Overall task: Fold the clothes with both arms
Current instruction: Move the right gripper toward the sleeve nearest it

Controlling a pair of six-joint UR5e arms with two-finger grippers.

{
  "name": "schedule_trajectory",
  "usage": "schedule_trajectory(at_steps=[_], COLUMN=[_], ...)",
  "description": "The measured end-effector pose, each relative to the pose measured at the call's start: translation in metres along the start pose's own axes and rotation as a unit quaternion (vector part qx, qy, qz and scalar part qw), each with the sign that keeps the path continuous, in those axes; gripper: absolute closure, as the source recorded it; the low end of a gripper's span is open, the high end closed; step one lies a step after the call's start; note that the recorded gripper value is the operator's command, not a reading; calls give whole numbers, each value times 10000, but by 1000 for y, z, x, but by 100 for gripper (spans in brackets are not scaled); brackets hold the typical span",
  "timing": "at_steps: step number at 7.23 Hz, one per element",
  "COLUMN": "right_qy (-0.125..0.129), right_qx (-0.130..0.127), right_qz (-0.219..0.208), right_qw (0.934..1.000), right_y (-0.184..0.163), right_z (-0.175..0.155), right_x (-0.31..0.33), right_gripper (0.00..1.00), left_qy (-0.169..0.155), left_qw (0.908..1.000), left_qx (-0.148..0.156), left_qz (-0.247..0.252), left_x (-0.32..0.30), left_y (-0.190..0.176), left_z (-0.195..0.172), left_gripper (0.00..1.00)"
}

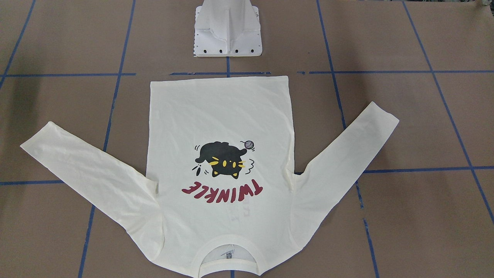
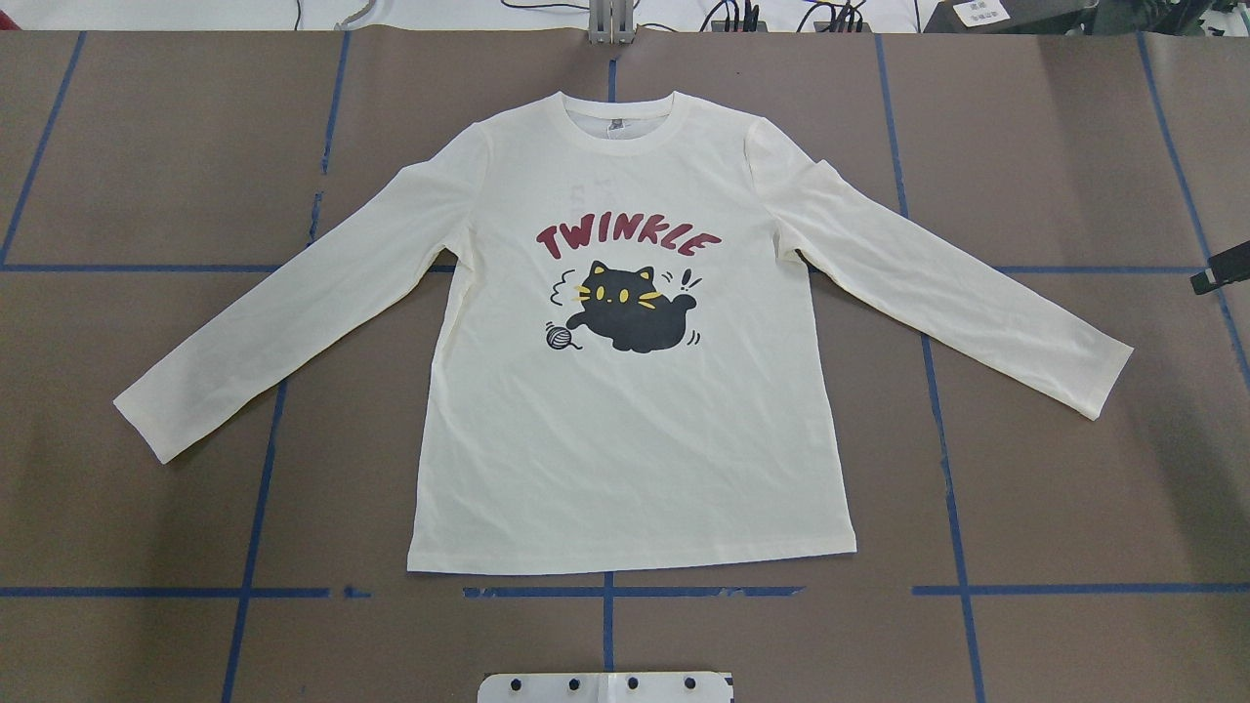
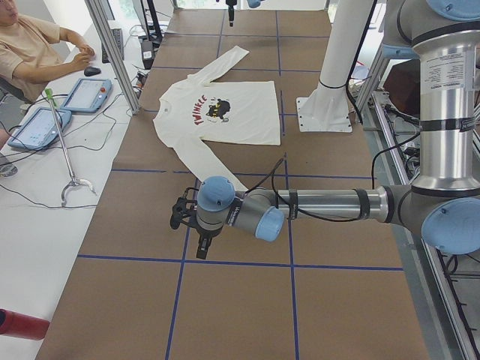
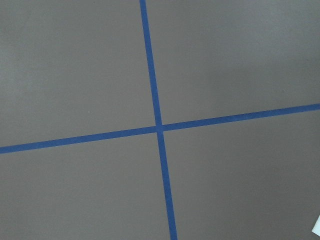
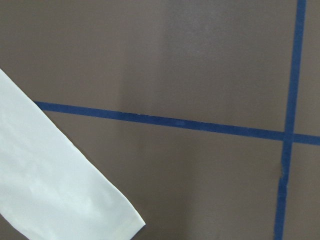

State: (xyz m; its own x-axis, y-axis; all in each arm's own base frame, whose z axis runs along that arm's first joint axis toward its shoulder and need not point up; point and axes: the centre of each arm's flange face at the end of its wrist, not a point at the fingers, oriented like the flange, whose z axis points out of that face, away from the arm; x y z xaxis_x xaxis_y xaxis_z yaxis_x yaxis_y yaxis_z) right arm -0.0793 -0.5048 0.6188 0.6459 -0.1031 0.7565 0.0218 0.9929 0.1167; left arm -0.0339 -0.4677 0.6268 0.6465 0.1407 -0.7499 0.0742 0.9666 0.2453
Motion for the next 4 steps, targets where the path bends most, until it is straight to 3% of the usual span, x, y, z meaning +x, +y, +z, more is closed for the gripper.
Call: schedule_trajectory(at_steps=[2, 4], right_qy=[-117, -85], right_qx=[-96, -178], right_qz=[292, 577], right_qw=[9995, 9981], right_y=[4, 13], right_z=[38, 69], right_x=[-37, -63], right_gripper=[3, 9], left_qy=[332, 463], left_qw=[9990, 9984], left_qx=[0, 4], left_qz=[-294, -340], left_x=[12, 13], left_y=[-2, -7], left_z=[-1, 2], left_gripper=[0, 0])
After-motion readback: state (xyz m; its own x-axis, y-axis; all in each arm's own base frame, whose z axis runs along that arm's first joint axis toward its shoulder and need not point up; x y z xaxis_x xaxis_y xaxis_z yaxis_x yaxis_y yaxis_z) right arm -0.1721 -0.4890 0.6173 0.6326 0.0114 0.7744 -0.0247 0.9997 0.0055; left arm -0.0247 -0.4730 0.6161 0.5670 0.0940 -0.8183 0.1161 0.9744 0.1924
